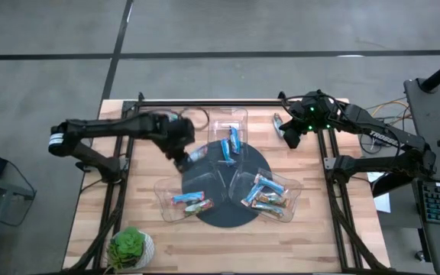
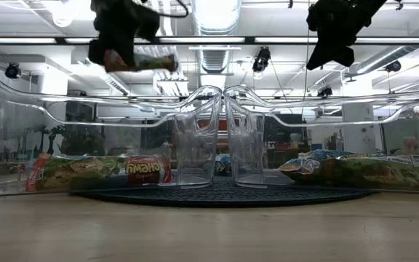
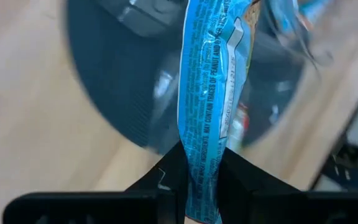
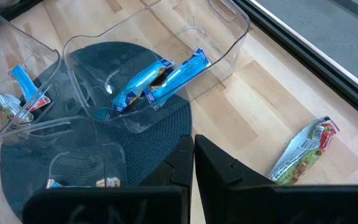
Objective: Pick and place Granola Bars by type
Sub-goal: Put the red granola bar into the left transparent bin
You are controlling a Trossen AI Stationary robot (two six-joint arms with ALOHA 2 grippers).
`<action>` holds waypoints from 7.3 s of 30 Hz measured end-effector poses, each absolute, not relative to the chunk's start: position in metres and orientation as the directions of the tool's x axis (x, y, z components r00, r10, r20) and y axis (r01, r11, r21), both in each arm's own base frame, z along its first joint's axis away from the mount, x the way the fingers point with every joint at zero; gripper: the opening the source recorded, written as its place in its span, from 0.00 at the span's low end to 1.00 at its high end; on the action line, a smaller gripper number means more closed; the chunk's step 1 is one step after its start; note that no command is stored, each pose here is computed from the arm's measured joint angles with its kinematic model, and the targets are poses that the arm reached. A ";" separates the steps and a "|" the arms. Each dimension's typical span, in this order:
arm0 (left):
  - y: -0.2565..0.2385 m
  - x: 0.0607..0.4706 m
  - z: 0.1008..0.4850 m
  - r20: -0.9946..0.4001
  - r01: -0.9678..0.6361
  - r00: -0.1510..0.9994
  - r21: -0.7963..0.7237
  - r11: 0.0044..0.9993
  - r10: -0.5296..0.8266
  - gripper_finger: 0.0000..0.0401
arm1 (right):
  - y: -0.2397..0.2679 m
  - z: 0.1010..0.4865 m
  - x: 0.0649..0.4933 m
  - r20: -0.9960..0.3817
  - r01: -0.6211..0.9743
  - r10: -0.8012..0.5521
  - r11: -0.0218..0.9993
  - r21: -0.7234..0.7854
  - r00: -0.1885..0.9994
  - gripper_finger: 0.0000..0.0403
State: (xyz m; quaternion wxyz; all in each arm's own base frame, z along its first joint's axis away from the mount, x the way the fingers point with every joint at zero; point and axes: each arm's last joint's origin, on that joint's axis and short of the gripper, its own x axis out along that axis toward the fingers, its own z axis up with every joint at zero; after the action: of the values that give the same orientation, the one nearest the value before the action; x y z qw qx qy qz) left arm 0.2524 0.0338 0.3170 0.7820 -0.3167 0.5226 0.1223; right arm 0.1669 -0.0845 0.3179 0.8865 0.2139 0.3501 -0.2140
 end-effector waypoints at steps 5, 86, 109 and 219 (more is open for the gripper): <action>-0.005 0.254 0.312 -0.894 -0.405 0.382 -0.388 0.828 -0.232 0.11 | -0.084 0.318 0.167 -0.712 0.529 -0.230 0.817 0.229 0.663 0.02; 0.074 0.192 0.301 -0.667 -0.468 0.706 -0.188 0.863 0.238 0.00 | -0.086 0.321 0.170 -0.682 0.548 -0.240 0.789 0.278 0.691 0.02; 0.132 0.182 0.313 -0.662 -0.580 0.654 -0.128 0.805 0.366 0.00 | -0.087 0.322 0.170 -0.670 0.588 -0.265 0.745 0.314 0.694 0.02; 0.131 0.181 0.313 -0.662 -0.598 0.648 -0.134 0.791 0.377 0.00 | -0.232 0.149 0.211 -1.000 0.916 -0.005 0.400 -0.027 -0.028 0.17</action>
State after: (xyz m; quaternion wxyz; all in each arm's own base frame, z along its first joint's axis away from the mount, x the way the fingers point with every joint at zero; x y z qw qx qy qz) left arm 0.1806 0.1315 0.3132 0.8910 -0.1729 0.3184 0.2735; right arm 0.2109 -0.2320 0.1491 0.5843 0.3805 0.5987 -0.3942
